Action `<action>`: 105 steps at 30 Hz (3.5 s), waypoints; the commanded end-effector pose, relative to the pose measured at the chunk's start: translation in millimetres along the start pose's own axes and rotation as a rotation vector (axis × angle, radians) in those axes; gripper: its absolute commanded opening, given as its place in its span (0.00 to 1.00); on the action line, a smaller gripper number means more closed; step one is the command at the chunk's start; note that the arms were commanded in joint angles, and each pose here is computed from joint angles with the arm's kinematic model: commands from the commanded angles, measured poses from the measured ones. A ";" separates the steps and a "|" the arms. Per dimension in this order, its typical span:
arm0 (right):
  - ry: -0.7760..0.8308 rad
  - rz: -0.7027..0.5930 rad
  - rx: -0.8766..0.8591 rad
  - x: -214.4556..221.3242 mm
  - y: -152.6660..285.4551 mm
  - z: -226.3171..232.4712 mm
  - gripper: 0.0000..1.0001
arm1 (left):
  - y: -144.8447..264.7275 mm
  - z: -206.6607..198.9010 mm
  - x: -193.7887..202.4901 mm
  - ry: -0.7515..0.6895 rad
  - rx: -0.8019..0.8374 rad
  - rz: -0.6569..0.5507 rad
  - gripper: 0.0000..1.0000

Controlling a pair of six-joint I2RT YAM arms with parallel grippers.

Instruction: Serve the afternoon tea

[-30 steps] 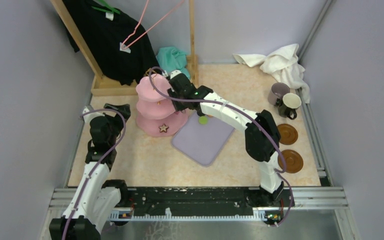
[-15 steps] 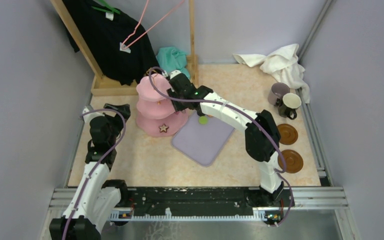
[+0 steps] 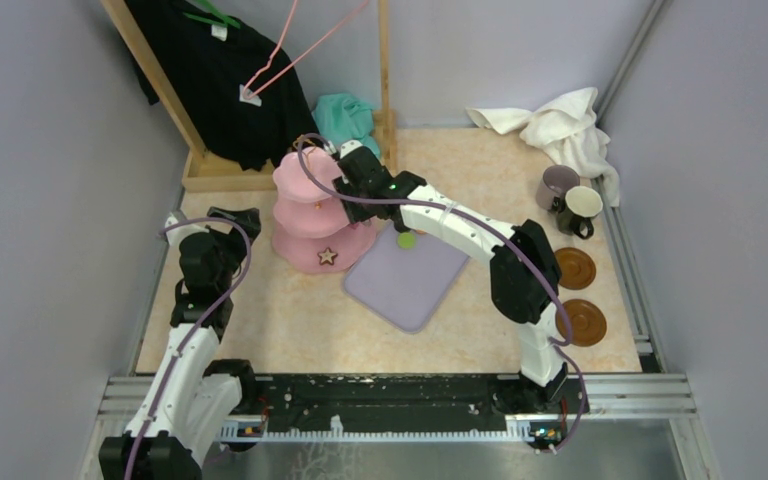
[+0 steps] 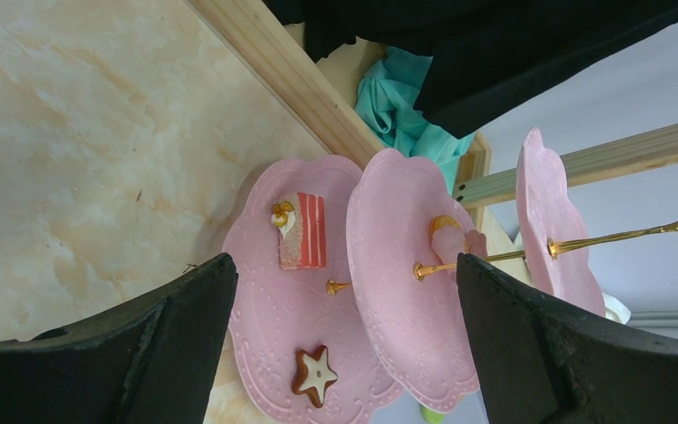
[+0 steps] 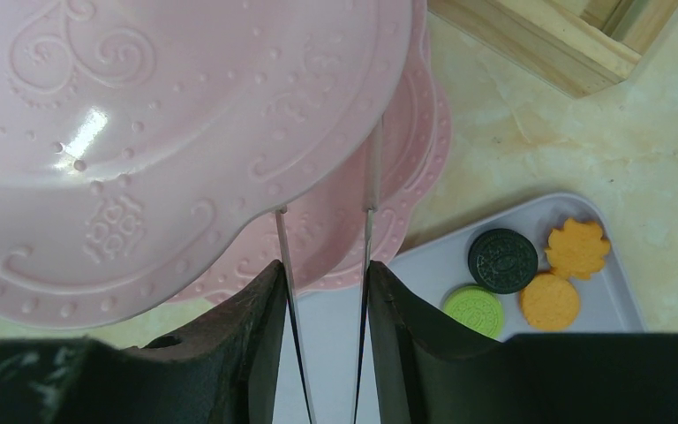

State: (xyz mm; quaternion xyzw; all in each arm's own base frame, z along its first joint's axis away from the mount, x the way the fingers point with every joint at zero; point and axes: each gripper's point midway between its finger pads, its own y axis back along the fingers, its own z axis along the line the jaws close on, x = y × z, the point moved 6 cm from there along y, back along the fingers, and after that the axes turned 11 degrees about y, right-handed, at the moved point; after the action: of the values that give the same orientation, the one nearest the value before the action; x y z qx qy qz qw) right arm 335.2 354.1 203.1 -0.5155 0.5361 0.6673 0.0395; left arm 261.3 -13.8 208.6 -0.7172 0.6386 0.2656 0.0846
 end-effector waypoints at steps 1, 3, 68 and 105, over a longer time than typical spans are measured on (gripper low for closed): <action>-0.022 -0.139 0.002 -36.6 26.0 -8.0 0.38 | 0.4 -5.5 -4.7 0.009 0.027 -0.017 0.98; -0.022 -0.140 0.004 -36.6 26.9 -8.3 0.38 | 0.6 -5.3 -4.7 0.009 0.027 -0.017 0.98; -0.012 -0.163 0.004 -7.3 57.5 -3.9 0.38 | 2.5 -2.8 -5.0 0.018 0.024 -0.021 0.98; -0.108 -0.237 0.101 84.2 140.4 -12.0 0.29 | 0.5 3.0 -1.5 0.028 0.011 -0.013 0.99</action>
State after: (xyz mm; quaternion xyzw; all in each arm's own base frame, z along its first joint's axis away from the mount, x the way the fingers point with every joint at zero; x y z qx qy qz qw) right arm 223.6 251.8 235.3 -0.5487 0.5018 0.6562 0.1286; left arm 260.0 -12.4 208.8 -0.7217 0.6365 0.2598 0.0812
